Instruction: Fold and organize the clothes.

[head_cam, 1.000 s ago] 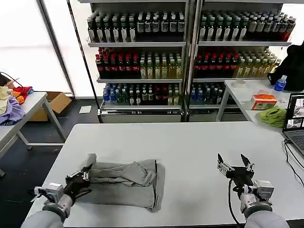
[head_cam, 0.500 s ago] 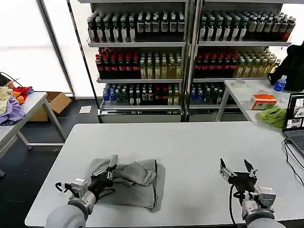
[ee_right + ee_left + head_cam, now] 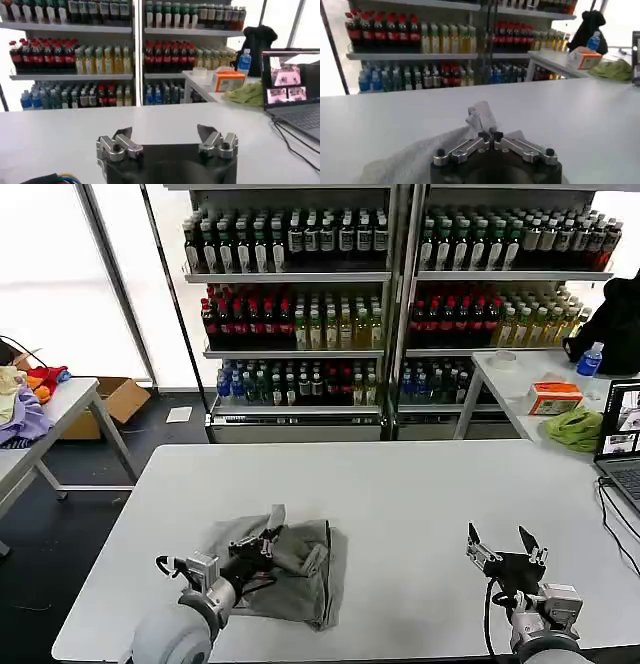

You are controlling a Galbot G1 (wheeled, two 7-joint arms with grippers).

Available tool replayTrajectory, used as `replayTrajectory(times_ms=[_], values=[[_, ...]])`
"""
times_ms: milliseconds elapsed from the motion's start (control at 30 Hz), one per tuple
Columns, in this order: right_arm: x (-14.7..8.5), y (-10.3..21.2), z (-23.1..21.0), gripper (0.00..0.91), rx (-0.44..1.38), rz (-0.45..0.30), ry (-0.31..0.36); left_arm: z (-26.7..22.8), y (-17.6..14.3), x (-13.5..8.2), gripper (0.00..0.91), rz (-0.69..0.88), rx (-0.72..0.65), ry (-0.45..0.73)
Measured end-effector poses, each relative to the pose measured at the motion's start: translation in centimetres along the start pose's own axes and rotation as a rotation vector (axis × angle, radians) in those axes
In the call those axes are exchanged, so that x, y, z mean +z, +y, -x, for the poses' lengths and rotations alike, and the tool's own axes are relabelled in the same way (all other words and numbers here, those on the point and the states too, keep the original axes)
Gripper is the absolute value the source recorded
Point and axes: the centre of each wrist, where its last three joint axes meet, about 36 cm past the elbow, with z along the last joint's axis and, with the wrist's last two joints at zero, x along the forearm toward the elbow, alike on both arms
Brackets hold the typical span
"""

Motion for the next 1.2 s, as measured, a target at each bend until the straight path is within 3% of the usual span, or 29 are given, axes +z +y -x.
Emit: replayTrajectory(times_ms=[800,833,867,933,967,1200], values=[[0.7,0.2,-0.1,0.907,-0.006,0.002,0.013,2.0,-1.8,0.8,0.030,-0.012,0.055,0.003],[0.7,0.2,-0.1,0.907,-0.006,0.002,0.013,2.1,-1.9,0.9,0.181,-0.018,0.058,0.007],[0.7,0.2,0.0,0.907,-0.006,0.002,0.013,2.3,-2.0,1.1,0.232,-0.023,0.060,0.010],[0.8,0.2,0.0,0.907,-0.007,0.003,0.014,2.5,-2.3,1.4,0.484,-0.037,0.068,0.015],[0.9,0.3,0.1,0.907,-0.008,0.003,0.015,2.6,-2.3,1.5,0.907,-0.044,0.069,0.018],[1.0,0.3,0.2,0.907,-0.008,0.002,0.016,3.0,-3.7,2.0,0.907,-0.106,0.101,0.017]])
